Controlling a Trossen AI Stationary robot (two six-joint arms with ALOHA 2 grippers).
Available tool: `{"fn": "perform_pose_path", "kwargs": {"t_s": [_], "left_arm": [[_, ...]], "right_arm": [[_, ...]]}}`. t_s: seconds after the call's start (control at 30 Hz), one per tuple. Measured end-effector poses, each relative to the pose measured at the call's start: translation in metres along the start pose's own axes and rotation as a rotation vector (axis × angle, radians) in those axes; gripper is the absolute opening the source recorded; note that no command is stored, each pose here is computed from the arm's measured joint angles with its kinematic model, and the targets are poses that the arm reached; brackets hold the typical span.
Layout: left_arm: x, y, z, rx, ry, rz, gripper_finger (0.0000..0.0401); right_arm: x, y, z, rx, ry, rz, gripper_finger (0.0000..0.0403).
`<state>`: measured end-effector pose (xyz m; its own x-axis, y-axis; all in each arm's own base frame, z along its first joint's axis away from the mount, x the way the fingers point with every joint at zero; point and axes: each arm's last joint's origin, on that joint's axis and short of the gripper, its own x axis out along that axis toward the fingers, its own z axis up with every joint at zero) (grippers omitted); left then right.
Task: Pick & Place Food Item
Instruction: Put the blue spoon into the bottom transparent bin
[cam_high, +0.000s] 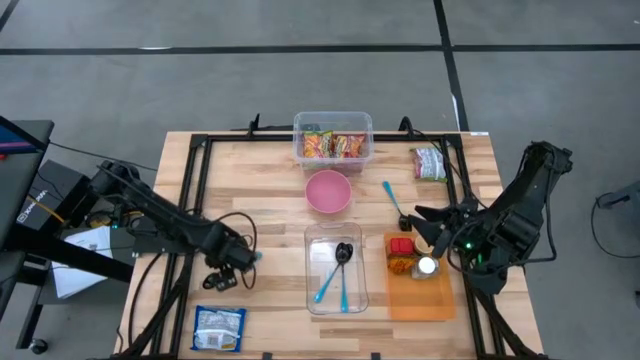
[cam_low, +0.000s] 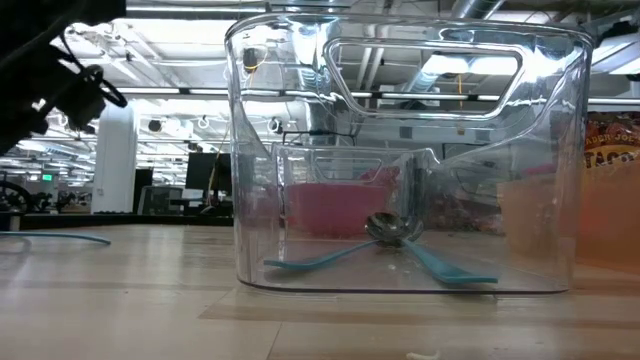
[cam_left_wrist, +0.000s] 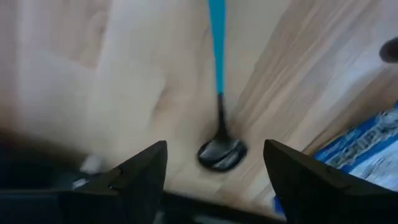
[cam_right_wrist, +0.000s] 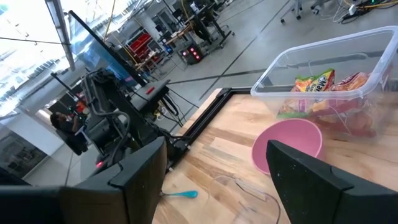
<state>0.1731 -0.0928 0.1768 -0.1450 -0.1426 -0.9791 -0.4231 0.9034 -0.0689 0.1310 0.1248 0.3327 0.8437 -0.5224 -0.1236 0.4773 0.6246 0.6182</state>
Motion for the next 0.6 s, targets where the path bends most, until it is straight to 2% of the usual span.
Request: {"fn": "perform_pose_path", "kwargs": {"t_s": [0.27, 0.47, 0.6], "left_arm": [[0.020, -0.005, 0.001, -0.072, -0.047, -0.100, 0.0224], [0.037, 0.004, -0.003, -0.171, -0.034, -0.084, 0.0197], [0.045, 0.008, -0.005, -0.239, -0.034, -0.085, 0.0165]], "right_arm": [[0.000, 0.000, 0.000, -0.008, 0.000, 0.000, 0.0267], [0.000, 0.000, 0.000, -0.010, 0.003, 0.000, 0.0267], [0.000, 0.000, 0.000, -0.012, 0.004, 0.000, 0.0267]]}}
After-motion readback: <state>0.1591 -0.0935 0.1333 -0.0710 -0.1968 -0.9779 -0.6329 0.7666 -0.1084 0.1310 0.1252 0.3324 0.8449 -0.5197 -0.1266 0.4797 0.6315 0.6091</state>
